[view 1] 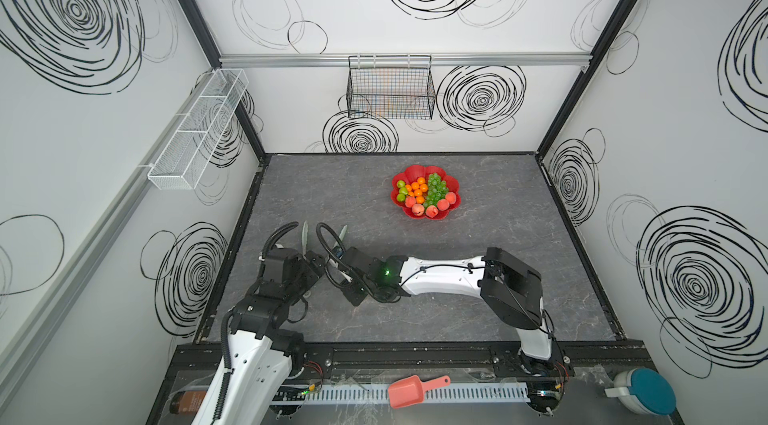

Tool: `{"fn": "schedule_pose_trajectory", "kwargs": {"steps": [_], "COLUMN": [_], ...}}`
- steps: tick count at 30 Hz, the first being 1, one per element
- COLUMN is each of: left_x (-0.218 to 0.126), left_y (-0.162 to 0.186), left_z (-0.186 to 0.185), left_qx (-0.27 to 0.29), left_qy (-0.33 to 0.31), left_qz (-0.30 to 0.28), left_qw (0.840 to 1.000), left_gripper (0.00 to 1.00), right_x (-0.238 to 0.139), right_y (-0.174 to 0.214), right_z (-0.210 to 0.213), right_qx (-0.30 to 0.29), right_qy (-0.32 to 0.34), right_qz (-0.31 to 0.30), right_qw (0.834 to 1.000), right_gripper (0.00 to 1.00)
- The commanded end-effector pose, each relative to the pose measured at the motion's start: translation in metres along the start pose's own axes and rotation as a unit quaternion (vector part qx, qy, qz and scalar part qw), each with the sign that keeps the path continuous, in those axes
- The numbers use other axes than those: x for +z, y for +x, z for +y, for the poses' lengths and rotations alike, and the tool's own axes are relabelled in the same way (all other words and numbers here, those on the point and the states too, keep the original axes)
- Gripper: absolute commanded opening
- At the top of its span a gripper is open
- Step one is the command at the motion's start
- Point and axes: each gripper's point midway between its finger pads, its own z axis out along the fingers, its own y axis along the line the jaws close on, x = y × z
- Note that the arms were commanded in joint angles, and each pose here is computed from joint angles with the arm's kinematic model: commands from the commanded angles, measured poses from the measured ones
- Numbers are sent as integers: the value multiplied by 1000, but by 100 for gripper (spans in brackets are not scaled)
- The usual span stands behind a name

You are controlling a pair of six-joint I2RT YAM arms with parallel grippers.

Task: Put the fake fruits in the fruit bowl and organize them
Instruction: 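Lower the right gripper around the small green pear and close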

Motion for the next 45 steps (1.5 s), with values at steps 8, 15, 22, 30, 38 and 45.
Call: {"fn": "schedule_pose_trajectory", "kwargs": {"steps": [8,15,22,30,38,45], "left_x": [-3,-2,-1,0,0,1], "left_y": [-7,-6,-5,-4,-4,-4], "left_z": [4,3,2,1,1,0], "left_qx": [-8,-5,-5,-4,-4,-3], "left_qy": [-13,-11,-8,-7,-6,-4], "left_qz": [-19,-16,-15,-13,-13,-13], "left_qw": [1000,1000,1000,1000,1000,1000], "left_gripper": [96,96,96,96,96,96], "right_x": [7,9,12,12,13,10], "right_y": [-1,0,4,4,7,4], "right_z": [3,0,-4,-8,-9,-11], "right_qx": [-10,-8,-7,-4,0,2], "right_qy": [7,14,24,32,36,40], "right_qz": [10,12,18,18,21,16], "right_qw": [1000,1000,1000,999,999,999], "right_gripper": [31,27,25,21,18,12]}}
